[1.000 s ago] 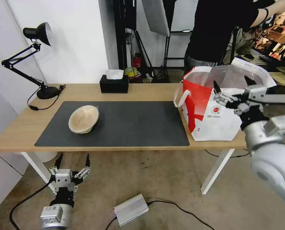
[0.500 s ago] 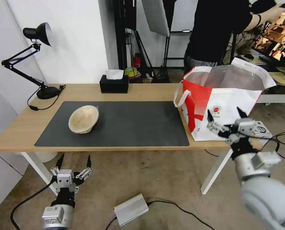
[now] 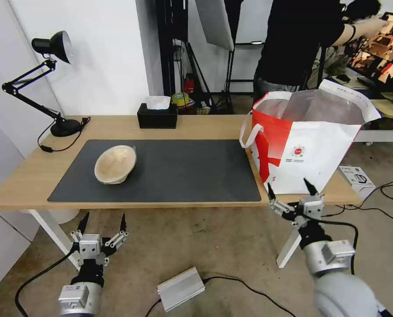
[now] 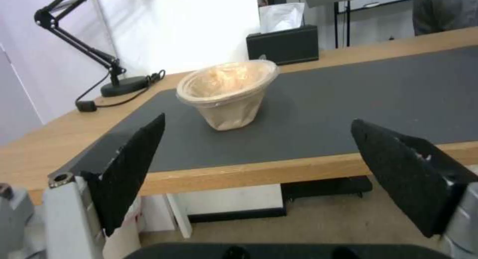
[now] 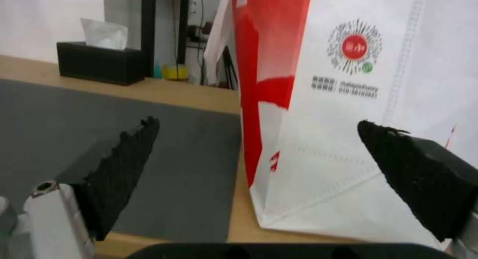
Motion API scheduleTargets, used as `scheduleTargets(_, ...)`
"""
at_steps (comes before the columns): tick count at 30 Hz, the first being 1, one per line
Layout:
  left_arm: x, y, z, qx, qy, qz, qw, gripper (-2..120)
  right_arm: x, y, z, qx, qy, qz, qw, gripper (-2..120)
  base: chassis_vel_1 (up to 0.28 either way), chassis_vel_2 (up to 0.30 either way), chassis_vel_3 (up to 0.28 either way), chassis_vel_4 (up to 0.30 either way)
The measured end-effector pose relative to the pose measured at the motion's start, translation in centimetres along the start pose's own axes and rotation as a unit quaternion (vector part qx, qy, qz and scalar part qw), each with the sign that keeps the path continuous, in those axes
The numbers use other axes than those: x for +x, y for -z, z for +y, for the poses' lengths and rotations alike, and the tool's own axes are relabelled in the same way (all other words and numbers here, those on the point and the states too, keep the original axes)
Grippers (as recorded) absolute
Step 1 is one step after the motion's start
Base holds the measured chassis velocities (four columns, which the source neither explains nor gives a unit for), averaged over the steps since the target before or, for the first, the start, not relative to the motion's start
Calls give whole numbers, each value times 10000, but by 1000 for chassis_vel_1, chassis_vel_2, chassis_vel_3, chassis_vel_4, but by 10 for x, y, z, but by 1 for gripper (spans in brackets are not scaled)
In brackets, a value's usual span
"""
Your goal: Pick up the trash from the table and place it into the takeout bag.
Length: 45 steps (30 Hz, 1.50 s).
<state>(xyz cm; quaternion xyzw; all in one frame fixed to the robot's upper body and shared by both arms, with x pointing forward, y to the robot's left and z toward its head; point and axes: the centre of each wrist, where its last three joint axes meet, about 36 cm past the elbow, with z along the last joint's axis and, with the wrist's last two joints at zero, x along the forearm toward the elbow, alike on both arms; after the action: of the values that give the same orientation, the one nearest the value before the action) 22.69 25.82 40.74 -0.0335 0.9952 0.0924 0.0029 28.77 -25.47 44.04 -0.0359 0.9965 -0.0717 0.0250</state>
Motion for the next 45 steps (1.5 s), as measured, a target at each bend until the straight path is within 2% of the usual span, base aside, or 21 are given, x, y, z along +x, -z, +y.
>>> scheduleTargets(15, 1, 0, 0, -1, 6, 12, 10000, 100, 5, -34, 7, 41, -161, 289, 9994, 100, 0, 0, 0, 0)
scheduleTargets(30, 0, -1, 0, 0, 9, 29, 10000, 100, 12, -53, 6, 39, -405, 462, 9981, 100, 0, 0, 0, 0)
scheduleTargets(45, -1, 0, 0, -11, 4, 1, 10000, 100, 15, -61, 7, 40, -429, 538, 9976, 100, 0, 0, 0, 0)
